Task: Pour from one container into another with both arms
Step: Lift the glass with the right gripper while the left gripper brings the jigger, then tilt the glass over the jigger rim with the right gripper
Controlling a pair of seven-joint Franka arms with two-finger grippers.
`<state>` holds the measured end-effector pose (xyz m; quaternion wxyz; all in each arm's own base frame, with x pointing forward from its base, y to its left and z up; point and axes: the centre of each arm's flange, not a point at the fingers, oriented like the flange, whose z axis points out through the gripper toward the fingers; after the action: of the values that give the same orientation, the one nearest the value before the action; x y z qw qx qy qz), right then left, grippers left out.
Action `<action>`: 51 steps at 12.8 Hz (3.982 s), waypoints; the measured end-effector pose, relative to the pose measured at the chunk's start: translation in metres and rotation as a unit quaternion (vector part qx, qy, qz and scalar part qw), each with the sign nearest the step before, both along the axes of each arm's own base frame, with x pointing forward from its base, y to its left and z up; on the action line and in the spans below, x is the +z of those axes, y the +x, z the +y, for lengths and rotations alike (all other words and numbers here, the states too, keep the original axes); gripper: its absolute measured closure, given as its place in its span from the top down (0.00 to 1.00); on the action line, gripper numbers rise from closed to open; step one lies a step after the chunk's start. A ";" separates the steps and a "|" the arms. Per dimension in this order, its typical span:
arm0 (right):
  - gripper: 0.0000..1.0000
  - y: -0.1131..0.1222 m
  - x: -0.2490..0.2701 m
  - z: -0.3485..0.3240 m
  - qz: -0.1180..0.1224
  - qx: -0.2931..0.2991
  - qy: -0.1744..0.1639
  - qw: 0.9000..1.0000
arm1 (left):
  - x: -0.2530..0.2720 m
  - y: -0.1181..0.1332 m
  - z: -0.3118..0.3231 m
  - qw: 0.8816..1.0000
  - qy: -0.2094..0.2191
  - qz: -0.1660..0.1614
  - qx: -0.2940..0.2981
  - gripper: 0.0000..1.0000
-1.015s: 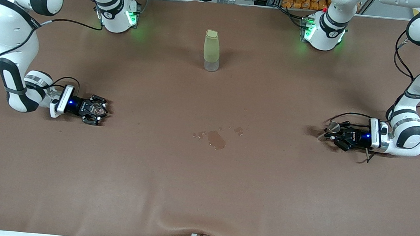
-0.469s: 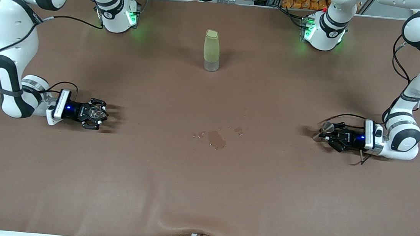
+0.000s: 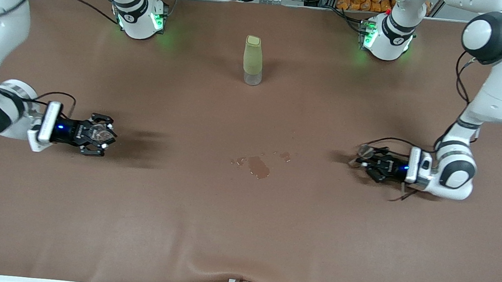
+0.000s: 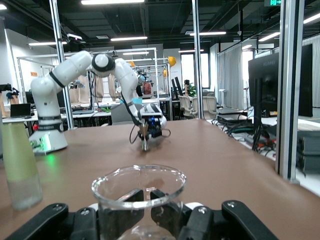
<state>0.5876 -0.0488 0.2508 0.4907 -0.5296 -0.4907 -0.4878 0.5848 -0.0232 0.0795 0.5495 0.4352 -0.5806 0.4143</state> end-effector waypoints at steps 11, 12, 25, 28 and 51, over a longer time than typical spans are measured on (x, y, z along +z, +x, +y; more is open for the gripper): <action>0.15 -0.023 0.110 0.064 0.018 0.002 -0.026 0.999 | 0.035 0.010 -0.258 0.998 -0.010 0.043 0.048 0.21; 0.15 -0.022 0.109 0.074 0.018 0.002 -0.030 0.999 | 0.040 0.012 -0.271 0.997 -0.012 0.043 0.058 0.21; 0.15 -0.023 0.089 0.248 0.044 -0.050 0.035 0.997 | 0.076 0.021 -0.376 0.990 0.023 0.037 0.133 0.21; 0.15 -0.029 0.064 0.280 0.047 -0.056 0.052 0.996 | 0.073 0.018 -0.383 0.988 0.021 0.047 0.144 0.21; 0.15 -0.030 0.002 0.404 0.144 -0.065 0.077 0.984 | 0.058 0.017 -0.384 0.980 0.022 0.073 0.186 0.21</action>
<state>0.5576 0.3555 0.2528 0.5629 -0.5859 -0.3406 -0.4731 0.6020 -0.4077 0.1376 0.4940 0.5765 -0.4564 0.4639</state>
